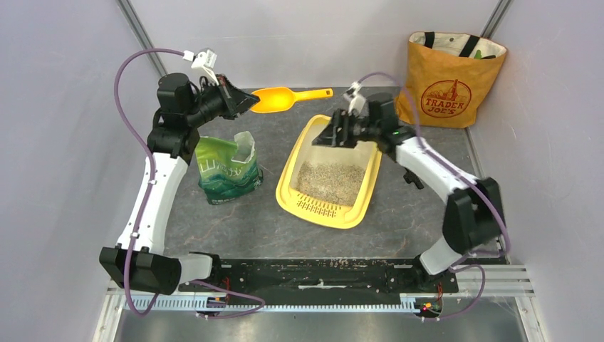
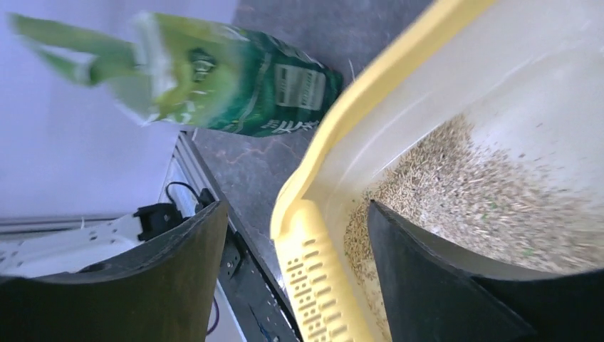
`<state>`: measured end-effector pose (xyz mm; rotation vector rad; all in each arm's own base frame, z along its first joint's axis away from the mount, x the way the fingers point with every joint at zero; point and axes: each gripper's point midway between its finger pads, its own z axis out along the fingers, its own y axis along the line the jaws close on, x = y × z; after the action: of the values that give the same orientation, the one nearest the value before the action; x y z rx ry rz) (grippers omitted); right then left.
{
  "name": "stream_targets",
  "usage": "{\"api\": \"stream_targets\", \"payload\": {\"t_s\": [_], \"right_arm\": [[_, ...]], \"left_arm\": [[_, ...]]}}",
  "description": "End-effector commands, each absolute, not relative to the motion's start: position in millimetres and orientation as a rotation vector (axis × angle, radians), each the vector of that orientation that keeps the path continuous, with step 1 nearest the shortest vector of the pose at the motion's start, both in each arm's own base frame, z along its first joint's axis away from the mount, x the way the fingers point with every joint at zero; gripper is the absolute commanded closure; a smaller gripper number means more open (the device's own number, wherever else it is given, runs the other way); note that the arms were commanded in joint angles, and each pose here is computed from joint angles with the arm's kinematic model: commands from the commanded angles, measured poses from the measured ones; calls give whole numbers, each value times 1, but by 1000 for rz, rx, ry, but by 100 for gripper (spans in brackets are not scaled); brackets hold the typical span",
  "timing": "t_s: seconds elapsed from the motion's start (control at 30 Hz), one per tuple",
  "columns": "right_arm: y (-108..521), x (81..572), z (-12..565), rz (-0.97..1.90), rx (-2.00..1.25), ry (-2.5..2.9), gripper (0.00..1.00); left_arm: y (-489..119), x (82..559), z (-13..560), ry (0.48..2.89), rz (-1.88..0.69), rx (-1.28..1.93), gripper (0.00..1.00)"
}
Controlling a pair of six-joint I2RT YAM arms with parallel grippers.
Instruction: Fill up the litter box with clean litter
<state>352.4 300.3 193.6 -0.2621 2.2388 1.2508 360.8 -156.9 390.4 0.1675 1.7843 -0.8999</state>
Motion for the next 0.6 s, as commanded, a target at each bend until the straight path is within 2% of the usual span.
{"api": "stream_targets", "payload": {"t_s": [0.0, 0.17, 0.3, 0.57], "right_arm": [[252, 331, 275, 1291, -462, 2069, 17], [211, 307, 322, 1326, -483, 1988, 10], [206, 295, 350, 1313, -487, 1941, 3], [226, 300, 418, 1652, -385, 1730, 3]], "left_arm": [[-165, 343, 420, 1657, -963, 321, 98], [-175, 328, 417, 1627, -1051, 397, 98], [-184, 318, 417, 1623, -1156, 457, 98], [-196, 305, 420, 1568, -1344, 460, 98]]}}
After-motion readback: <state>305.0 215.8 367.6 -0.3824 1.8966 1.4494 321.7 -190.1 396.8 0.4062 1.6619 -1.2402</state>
